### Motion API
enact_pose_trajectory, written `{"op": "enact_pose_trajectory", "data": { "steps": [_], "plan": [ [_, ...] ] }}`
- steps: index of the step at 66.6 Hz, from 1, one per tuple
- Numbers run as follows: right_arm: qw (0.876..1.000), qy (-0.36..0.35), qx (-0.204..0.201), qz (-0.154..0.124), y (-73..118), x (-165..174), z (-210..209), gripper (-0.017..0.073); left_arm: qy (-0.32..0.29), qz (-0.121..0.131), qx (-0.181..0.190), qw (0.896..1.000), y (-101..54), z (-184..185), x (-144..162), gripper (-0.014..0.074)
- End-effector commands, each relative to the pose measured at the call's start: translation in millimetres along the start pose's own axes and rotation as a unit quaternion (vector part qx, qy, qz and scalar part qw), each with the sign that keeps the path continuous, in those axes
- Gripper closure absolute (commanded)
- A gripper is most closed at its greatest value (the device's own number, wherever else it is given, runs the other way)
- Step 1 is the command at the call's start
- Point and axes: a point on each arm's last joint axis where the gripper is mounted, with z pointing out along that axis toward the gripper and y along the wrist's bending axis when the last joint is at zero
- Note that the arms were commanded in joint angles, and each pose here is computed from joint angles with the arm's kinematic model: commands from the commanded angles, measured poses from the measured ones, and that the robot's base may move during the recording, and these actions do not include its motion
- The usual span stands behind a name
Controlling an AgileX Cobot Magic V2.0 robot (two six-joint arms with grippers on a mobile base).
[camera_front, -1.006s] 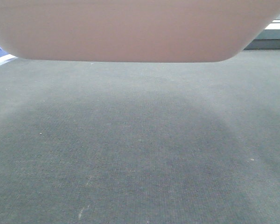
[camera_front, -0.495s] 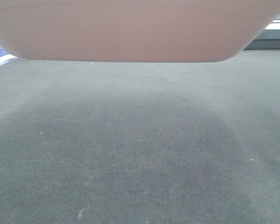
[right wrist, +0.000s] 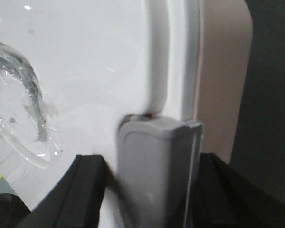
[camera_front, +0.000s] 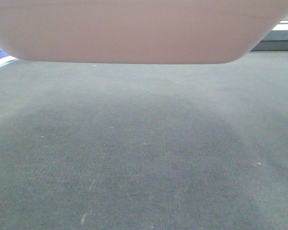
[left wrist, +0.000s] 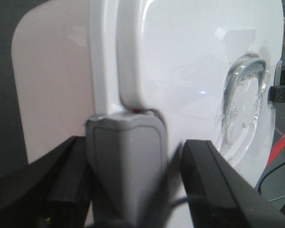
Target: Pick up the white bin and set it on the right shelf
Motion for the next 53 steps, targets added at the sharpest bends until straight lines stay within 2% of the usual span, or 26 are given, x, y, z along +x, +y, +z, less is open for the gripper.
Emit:
{"op": "enact_pose_trajectory", "data": {
  "steps": [1, 53],
  "plan": [
    [0.996, -0.012, -0.094, -0.007, 27.8, -5.7, -8.7, 0.0136, -0.050, -0.008, 0.081, 0.995, -25.1, -7.4, -14.3, 0.0332],
    [0.996, -0.025, -0.083, -0.004, 25.5, -8.4, -8.1, 0.0136, -0.050, -0.008, 0.081, 0.995, -25.1, -7.4, -14.3, 0.0332]
  ]
}}
